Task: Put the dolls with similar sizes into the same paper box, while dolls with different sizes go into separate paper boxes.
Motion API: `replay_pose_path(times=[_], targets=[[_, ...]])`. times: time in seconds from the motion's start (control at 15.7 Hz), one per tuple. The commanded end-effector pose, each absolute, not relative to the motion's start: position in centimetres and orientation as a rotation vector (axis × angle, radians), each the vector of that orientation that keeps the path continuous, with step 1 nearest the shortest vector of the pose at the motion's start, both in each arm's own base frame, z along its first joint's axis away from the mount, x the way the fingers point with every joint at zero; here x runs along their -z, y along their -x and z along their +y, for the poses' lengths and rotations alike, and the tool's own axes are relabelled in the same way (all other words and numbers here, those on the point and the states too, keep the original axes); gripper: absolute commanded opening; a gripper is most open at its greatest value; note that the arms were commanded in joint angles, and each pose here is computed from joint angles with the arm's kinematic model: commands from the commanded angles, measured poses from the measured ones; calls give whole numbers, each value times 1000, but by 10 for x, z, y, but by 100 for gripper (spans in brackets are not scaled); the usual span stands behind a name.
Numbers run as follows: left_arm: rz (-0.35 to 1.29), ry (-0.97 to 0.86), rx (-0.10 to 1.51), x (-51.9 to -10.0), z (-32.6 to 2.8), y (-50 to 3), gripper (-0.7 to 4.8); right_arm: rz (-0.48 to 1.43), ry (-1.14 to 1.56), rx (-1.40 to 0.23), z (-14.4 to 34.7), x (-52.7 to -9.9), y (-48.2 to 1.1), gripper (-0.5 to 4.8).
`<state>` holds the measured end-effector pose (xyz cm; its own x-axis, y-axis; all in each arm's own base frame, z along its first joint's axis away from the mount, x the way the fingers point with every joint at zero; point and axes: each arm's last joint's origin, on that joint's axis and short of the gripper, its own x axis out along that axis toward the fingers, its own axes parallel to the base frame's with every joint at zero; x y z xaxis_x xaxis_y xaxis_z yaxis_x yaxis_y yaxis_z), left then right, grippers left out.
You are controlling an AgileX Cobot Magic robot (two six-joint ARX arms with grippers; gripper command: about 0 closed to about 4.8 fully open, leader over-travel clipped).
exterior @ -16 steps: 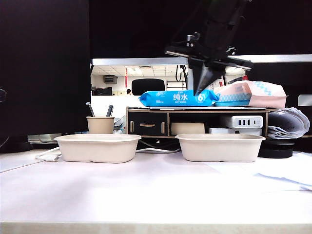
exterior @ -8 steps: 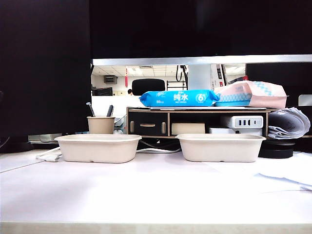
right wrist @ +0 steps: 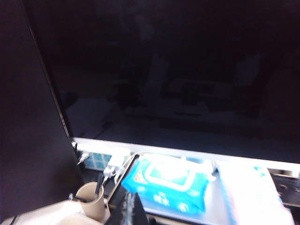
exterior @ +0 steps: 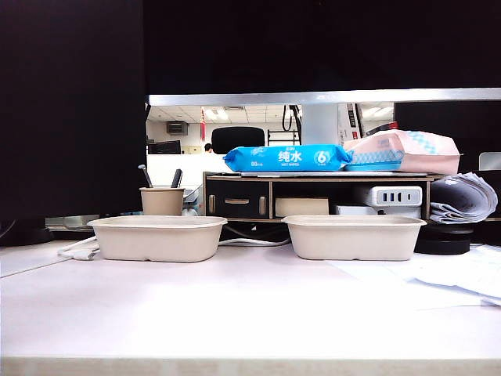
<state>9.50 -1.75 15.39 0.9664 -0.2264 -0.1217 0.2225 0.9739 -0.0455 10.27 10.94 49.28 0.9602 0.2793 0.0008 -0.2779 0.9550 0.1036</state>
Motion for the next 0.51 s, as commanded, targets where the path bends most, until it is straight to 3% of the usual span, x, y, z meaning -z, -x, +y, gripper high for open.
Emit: replay_pose_path(times=[0.06, 0.25, 0.51], targets=[[114, 39, 49, -155, -1, -97, -5, 36, -77, -276, 87, -492, -87, -5], [111, 45, -67, -155, 11, -96, -5, 20, -93, -276, 69, -494, -73, -6], [113, 41, 2, -155, 4, -97, -5, -12, -125, -276, 49, -497, -58, -5]])
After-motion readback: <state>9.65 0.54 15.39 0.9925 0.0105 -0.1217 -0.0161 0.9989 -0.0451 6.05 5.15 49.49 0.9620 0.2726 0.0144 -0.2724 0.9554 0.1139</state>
